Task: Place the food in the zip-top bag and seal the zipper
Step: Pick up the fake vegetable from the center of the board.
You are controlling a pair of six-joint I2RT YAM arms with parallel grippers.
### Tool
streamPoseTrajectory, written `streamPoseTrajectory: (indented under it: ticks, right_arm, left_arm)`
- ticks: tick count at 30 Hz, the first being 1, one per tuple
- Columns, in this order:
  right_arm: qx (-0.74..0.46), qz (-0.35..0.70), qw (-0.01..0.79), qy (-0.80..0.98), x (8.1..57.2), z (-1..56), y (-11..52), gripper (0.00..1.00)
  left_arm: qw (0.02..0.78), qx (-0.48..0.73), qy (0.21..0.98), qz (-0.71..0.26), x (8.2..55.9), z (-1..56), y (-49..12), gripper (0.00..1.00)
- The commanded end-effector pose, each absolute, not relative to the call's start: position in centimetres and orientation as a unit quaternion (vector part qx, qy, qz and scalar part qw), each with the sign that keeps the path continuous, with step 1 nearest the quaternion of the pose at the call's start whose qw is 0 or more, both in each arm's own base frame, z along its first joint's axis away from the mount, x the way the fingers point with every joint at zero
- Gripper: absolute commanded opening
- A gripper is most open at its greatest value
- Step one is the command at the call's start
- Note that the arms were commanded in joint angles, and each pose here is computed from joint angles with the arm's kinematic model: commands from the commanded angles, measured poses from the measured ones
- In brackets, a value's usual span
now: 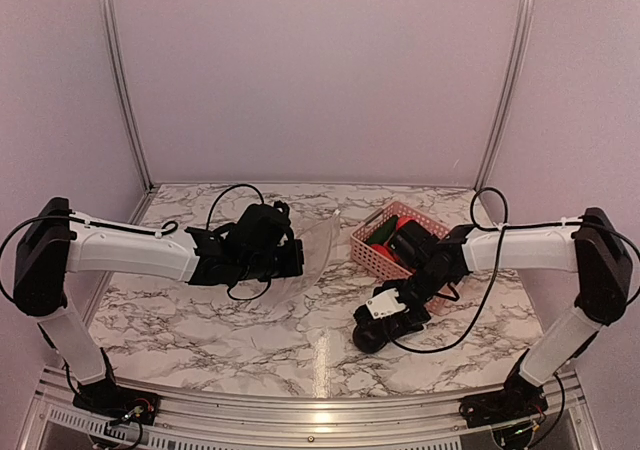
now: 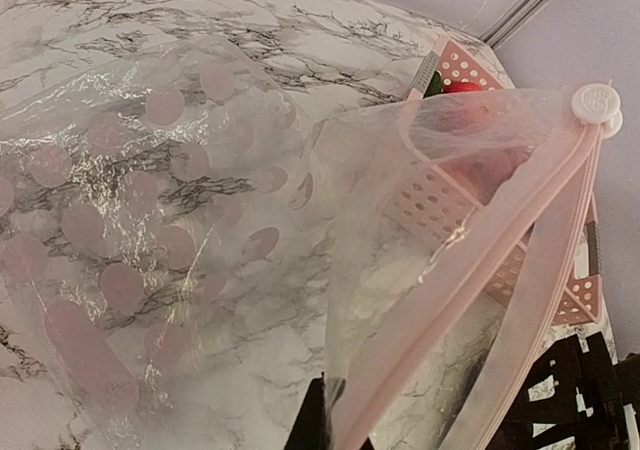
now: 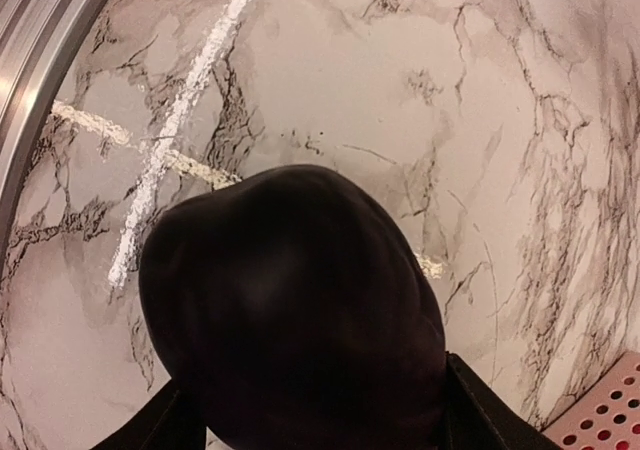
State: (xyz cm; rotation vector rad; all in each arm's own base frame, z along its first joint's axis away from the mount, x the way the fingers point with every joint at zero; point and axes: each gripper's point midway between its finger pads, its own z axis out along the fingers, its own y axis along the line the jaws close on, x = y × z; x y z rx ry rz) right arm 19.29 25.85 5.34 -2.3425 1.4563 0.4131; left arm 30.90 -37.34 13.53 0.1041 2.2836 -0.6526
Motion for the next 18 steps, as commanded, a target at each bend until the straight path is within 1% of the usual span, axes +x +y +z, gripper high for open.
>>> streamPoseTrajectory:
  ticks: [1, 2, 4, 9, 11, 13, 17, 18]
  right_arm:
    - [-0.804, 0.168, 0.193, 0.537, 19.9, 7.0, 27.5, 0.63]
    - [-0.795, 0.183, 0.199, 0.543, 19.9, 8.1, 28.1, 0.59]
    - [-0.778, 0.218, 0.215, 0.548, 19.5, 10.8, 29.1, 0.55]
    - [-0.725, 0.320, 0.253, 0.555, 18.5, 17.5, 32.0, 0.50]
    - [-0.696, 0.358, 0.268, 0.561, 18.5, 19.9, 33.1, 0.49]
    - [-0.656, 0.390, 0.277, 0.583, 19.2, 21.6, 34.3, 0.47]
    - [-0.582, 0.429, 0.236, 0.649, 21.1, 22.3, 36.0, 0.36]
    - [-0.565, 0.435, 0.221, 0.665, 21.6, 22.2, 36.3, 0.35]
  left_arm:
    - [0.369, 0.048, 0.894, -0.251, 30.3, 13.6, -36.6, 0.00]
    - [0.370, 0.047, 0.893, -0.252, 30.3, 13.6, -36.6, 0.00]
    - [0.373, 0.044, 0.892, -0.253, 30.4, 13.6, -36.5, 0.00]
    - [0.379, 0.041, 0.887, -0.260, 30.6, 13.5, -36.8, 0.00]
    - [0.379, 0.039, 0.885, -0.268, 30.7, 13.6, -37.2, 0.00]
    - [0.383, 0.034, 0.880, -0.278, 30.9, 13.9, -37.5, 0.00]
    - [0.408, 0.013, 0.863, -0.298, 31.1, 15.5, -37.4, 0.00]
    - [0.417, 0.010, 0.858, -0.300, 31.1, 16.0, -37.3, 0.00]
